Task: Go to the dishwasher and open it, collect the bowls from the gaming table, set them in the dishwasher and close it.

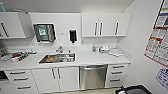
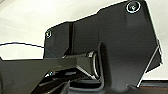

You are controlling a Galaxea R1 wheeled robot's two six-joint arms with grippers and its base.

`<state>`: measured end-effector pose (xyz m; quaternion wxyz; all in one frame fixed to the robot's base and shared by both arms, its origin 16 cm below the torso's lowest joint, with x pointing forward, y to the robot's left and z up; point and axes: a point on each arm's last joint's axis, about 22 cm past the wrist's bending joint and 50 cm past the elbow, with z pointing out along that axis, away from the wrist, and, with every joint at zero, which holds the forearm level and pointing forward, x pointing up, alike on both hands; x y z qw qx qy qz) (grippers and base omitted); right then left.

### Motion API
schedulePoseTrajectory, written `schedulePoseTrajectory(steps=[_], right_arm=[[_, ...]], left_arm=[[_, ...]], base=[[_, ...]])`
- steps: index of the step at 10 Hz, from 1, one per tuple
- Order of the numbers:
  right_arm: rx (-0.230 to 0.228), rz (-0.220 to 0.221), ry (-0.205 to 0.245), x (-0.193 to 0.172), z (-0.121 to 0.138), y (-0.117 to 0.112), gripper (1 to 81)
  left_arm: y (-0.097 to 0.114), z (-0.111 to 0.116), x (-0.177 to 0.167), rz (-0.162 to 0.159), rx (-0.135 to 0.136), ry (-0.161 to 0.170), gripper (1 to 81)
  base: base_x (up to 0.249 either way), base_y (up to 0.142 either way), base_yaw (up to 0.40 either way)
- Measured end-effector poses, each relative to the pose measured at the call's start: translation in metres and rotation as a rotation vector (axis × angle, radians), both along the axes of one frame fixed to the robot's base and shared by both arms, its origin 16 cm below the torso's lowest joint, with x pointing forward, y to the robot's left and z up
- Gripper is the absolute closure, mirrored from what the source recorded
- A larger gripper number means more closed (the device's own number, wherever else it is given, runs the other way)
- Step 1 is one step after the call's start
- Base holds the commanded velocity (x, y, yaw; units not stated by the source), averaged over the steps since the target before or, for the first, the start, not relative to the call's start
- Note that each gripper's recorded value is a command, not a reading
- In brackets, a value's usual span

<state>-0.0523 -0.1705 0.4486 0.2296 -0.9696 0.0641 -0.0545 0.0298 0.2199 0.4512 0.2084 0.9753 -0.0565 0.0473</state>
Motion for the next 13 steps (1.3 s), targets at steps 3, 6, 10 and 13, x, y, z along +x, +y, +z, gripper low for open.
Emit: schedulePoseTrajectory(steps=[3,6,10,13], right_arm=[[-0.001,0.0,0.001,0.0,0.0,-0.001,1.0],[-0.002,0.0,-0.002,0.002,0.0,-0.001,1.0],[-0.002,0.001,-0.004,0.003,0.0,-0.001,1.0],[-0.005,-0.002,-0.016,0.012,0.0,-0.003,1.0]], left_arm=[[0.0,0.0,0.0,0.0,0.0,0.0,1.0],[0.0,0.0,-0.003,0.0,0.0,0.004,1.0],[0.0,0.0,-0.002,0.0,0.0,0.001,1.0],[0.0,0.0,0.004,0.001,-0.001,-0.005,1.0]], base=[[0.08,0.0,0.0],[0.081,0.0,0.0],[0.08,0.0,0.0],[0.046,0.0,0.0]])
